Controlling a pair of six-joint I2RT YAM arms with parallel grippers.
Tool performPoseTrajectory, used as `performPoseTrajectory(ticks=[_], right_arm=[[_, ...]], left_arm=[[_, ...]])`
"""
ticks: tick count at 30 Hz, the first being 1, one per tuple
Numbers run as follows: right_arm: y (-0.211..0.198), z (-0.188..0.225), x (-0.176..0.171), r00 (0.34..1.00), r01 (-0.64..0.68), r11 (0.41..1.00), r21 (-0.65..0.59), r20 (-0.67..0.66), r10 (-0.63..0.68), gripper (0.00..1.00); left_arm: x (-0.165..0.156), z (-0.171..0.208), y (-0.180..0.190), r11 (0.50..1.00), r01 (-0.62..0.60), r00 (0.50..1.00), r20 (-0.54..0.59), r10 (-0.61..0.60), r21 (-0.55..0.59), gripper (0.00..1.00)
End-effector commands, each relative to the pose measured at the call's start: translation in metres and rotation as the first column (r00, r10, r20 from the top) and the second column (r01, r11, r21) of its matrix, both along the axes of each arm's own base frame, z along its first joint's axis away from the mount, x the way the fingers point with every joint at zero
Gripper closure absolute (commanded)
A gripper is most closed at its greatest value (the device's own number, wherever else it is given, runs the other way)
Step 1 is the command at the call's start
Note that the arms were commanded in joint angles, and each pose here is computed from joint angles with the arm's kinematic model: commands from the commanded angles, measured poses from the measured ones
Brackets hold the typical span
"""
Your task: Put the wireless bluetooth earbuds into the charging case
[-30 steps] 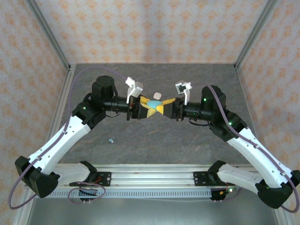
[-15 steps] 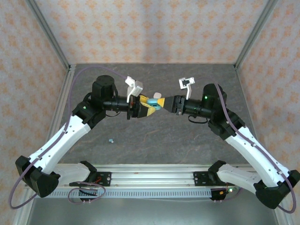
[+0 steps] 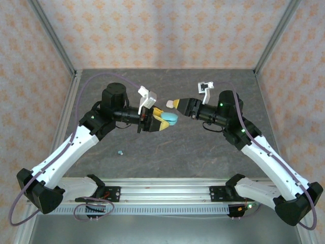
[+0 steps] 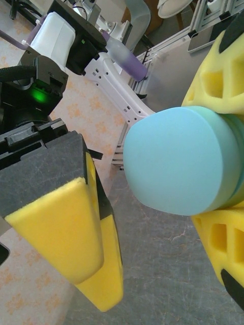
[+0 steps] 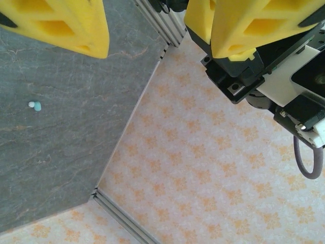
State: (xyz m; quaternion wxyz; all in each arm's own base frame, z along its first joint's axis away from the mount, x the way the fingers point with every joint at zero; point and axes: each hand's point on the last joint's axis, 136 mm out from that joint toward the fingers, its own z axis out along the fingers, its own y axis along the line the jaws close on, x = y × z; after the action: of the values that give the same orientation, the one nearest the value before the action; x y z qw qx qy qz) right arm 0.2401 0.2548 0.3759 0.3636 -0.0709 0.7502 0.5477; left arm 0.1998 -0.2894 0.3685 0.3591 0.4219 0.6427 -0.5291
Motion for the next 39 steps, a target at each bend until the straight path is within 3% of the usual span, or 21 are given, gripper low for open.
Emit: performPoseTrajectory(ticks=[1, 5, 10, 19, 30, 39], right_arm=[[-0.008, 0.029, -0.016, 0.988, -0.032, 0.999, 0.033, 0.151, 0.026, 0.39], [-0.011, 0.038, -0.043, 0.962, -0.117, 0.993, 0.007, 0.250, 0.112, 0.31], [-0.007, 0.034, -0.063, 0.939, -0.189, 0.980, -0.061, 0.280, 0.198, 0.27], [0.010, 0.012, -0.068, 0.920, -0.228, 0.948, -0.223, 0.269, 0.284, 0.22], [-0.004, 0.014, -0.034, 0.948, -0.019, 0.964, -0.265, 0.301, 0.101, 0.26], [0.008, 0.018, -0.028, 0.948, -0.050, 0.969, -0.240, 0.294, 0.122, 0.32]], left_arm=[[-0.008, 0.013, 0.001, 0.999, 0.031, 0.998, 0.051, -0.029, -0.025, 0.91], [-0.007, 0.012, 0.001, 0.999, 0.028, 0.998, 0.050, -0.027, -0.019, 0.91], [-0.006, 0.016, -0.001, 0.999, 0.032, 0.998, 0.050, -0.031, -0.022, 0.91], [-0.005, 0.019, -0.002, 0.999, 0.033, 0.999, 0.042, -0.031, -0.029, 0.91], [-0.007, 0.019, -0.002, 0.999, 0.042, 0.998, 0.039, -0.040, -0.032, 0.91], [-0.011, 0.019, -0.001, 0.998, 0.052, 0.998, 0.041, -0.051, -0.033, 0.91]])
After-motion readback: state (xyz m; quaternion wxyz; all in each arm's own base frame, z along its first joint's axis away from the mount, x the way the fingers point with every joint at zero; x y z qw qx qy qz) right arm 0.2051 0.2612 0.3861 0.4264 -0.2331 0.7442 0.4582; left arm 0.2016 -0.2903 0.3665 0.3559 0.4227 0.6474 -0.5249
